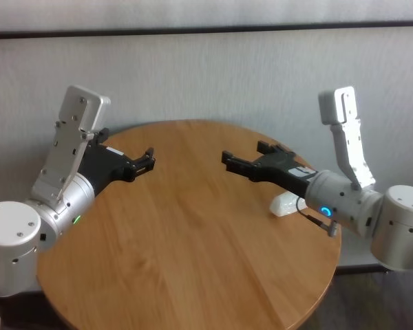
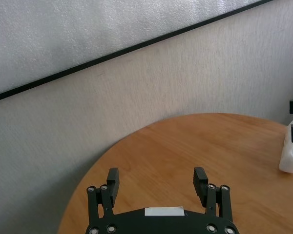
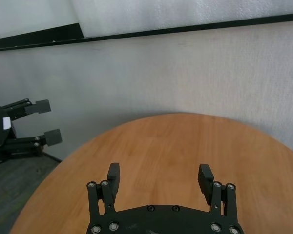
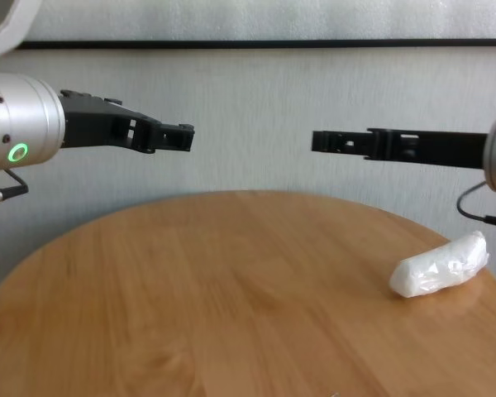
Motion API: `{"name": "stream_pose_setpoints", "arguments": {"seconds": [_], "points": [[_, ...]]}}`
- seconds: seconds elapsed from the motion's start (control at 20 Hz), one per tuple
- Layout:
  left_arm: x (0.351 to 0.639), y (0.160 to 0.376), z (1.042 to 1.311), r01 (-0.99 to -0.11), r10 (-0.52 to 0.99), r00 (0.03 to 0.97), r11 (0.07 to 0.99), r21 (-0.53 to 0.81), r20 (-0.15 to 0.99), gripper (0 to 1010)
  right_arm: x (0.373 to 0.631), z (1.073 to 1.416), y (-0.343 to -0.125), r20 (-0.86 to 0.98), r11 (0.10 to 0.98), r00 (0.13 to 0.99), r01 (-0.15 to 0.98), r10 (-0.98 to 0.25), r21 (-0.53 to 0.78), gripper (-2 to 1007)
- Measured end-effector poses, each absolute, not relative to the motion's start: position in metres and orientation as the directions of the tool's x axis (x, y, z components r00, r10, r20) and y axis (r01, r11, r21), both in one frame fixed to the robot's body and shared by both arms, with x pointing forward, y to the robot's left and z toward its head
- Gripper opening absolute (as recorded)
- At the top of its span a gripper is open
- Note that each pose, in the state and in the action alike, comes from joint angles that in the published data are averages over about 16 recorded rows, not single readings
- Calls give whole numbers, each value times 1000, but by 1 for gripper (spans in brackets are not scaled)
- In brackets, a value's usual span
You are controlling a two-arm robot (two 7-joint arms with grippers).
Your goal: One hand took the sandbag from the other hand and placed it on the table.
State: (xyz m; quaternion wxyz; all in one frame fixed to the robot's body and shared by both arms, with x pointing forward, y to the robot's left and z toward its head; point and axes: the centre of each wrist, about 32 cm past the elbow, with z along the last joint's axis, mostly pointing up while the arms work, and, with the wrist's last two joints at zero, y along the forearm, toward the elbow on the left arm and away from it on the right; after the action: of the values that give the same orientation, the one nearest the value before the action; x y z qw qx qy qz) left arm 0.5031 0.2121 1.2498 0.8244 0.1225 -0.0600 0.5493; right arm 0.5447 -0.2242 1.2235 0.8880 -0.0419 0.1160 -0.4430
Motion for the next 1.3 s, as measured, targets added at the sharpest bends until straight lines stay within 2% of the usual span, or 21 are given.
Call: {"name": "stream_pose_setpoints", "arguments": {"seconds": [0.65, 1.3], "points": [[503, 212, 1250, -920, 891, 389, 366, 136, 233, 999, 550, 1226, -195, -163, 651, 630, 739, -759, -175, 1005], [503, 212, 1250, -920, 891, 389, 366, 136, 233, 999, 551, 1224, -187, -159, 665, 646, 725, -746, -179, 1005]]}}
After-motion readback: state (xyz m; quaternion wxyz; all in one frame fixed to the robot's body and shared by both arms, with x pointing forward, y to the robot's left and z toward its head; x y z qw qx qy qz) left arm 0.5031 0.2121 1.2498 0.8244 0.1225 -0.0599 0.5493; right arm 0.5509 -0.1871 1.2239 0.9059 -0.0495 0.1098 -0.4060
